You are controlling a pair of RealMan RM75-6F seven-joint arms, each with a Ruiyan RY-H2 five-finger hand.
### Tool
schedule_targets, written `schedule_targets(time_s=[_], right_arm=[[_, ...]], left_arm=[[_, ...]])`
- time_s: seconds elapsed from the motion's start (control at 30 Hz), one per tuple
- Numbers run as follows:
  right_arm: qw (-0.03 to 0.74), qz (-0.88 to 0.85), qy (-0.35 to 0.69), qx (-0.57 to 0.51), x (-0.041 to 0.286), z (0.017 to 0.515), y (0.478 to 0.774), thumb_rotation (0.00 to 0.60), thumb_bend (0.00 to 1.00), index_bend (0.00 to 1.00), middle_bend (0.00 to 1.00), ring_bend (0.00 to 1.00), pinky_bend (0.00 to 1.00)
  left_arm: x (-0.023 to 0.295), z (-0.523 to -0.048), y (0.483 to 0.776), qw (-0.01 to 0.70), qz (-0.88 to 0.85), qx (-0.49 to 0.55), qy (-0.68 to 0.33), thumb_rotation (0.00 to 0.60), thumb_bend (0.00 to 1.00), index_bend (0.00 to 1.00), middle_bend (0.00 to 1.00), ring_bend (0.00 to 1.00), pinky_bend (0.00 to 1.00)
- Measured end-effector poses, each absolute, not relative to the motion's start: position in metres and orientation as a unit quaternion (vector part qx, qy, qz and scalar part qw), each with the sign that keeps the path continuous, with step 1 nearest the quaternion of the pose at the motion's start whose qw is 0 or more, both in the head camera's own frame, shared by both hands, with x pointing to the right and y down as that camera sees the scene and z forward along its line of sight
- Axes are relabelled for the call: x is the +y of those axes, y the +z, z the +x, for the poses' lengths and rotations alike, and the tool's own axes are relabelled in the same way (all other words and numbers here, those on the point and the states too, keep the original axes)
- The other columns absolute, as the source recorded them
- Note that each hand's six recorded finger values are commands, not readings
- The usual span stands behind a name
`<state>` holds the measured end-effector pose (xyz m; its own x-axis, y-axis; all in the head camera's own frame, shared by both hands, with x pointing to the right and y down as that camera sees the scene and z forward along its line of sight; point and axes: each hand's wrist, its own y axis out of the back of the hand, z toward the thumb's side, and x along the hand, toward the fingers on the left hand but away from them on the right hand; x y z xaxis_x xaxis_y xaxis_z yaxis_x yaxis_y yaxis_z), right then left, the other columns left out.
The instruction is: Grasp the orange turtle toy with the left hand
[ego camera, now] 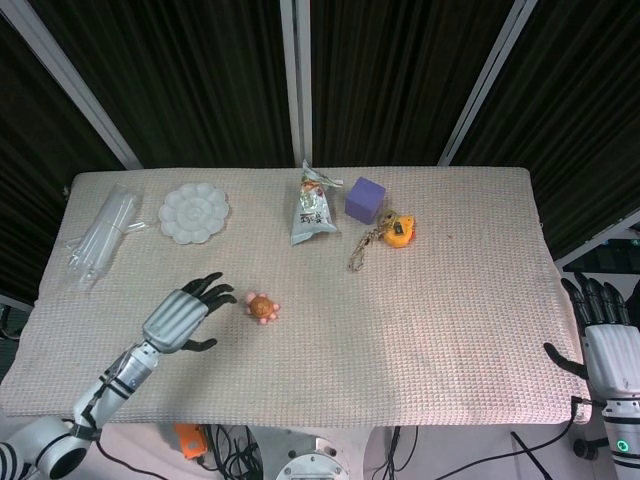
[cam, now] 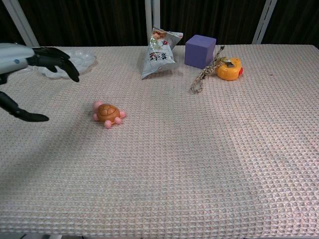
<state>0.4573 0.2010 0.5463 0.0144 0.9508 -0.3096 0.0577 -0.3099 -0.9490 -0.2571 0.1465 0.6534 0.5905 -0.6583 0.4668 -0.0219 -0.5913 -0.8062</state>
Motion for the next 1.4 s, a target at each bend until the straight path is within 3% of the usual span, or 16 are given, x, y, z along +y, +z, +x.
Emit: schedule_targets(time_s=[0.4,0.63,0.87,1.17,1.4], right_arm=[[0.392,-0.588,0.562,-0.43,0.202,0.466,0.551,0.6,0.1,0.0,0.0,0.0,0.0],[0.389,-0.587,0.564,-0.43,0.201,0.471,0.55,0.6,0.1,0.0,0.0,0.0,0.0],[0.384,-0.587,0.567,-0.433,0.201,0.476,0.552,0.6,0.1,0.0,0.0,0.0,0.0],[0.382,-0.59,0.566,-0.431,0.202,0.475,0.554,0.6,0.1,0.0,0.0,0.0,0.0],[0.38,-0.591,0.568,-0.429,0.202,0.474,0.556,0.6,0.1,0.0,0.0,0.0,0.0]], left_arm=[[0.134,-0.207,0.702,0.404,-0.803,0.146,-0.413,0.6,0.19,0.26,0.18,0.04,0.21],[0.124,-0.2,0.713,0.409,-0.796,0.139,-0.423,0.6,0.26,0.26,0.19,0.04,0.21],[0.125,-0.199,0.72,0.41,-0.793,0.13,-0.431,0.6,0.26,0.31,0.24,0.04,0.21],[0.127,-0.2,0.726,0.414,-0.79,0.142,-0.43,0.6,0.27,0.47,0.4,0.08,0.21],[0.126,-0.2,0.726,0.428,-0.783,0.17,-0.417,0.6,0.33,0.68,0.66,0.29,0.26]])
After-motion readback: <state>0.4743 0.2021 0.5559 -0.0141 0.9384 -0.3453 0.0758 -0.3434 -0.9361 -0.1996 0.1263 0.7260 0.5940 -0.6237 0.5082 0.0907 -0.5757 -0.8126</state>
